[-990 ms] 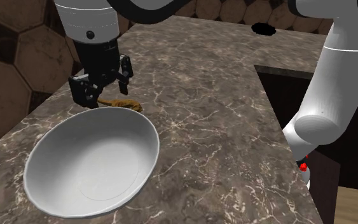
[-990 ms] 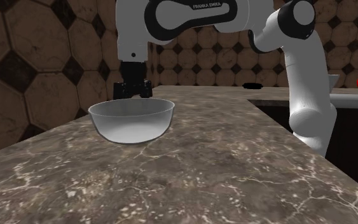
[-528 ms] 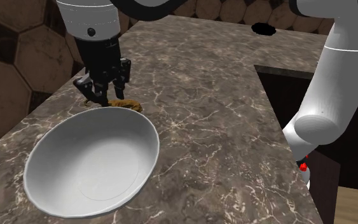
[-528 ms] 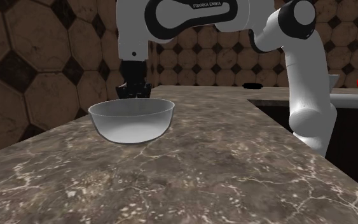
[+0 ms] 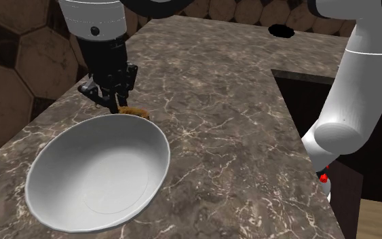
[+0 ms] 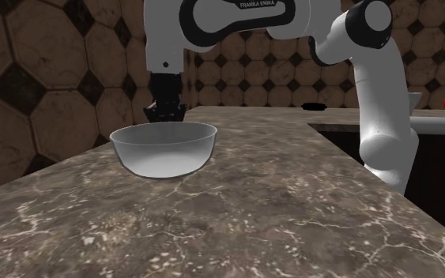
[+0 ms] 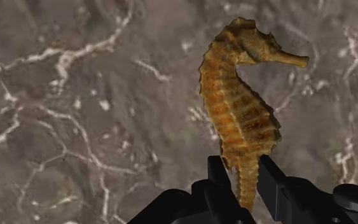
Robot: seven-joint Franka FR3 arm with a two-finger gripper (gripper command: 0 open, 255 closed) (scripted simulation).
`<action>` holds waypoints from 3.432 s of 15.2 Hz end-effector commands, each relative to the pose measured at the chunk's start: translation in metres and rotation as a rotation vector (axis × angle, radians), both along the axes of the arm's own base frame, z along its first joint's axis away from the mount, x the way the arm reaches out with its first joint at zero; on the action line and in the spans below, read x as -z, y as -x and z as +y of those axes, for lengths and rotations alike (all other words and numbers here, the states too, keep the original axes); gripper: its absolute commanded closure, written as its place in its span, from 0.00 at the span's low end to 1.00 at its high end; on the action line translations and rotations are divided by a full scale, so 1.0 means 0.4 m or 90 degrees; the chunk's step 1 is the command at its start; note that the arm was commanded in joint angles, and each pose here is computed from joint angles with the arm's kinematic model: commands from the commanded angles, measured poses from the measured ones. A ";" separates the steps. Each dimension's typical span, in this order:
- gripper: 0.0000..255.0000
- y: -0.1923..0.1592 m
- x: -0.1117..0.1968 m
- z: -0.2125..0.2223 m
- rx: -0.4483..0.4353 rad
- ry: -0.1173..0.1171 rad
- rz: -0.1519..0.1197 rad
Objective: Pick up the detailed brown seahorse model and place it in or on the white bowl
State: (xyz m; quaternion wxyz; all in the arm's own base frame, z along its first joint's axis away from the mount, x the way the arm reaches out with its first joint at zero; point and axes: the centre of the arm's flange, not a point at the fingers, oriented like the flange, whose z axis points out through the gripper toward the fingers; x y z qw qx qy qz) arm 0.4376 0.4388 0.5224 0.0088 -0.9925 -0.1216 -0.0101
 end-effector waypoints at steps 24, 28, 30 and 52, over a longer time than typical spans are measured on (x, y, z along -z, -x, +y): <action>1.00 0.005 -0.322 0.004 -0.003 -0.001 0.003; 1.00 0.060 -0.341 0.041 -0.003 -0.001 0.003; 1.00 0.115 -0.344 0.077 -0.003 -0.001 0.003; 1.00 0.348 -0.171 0.234 -0.003 -0.001 0.003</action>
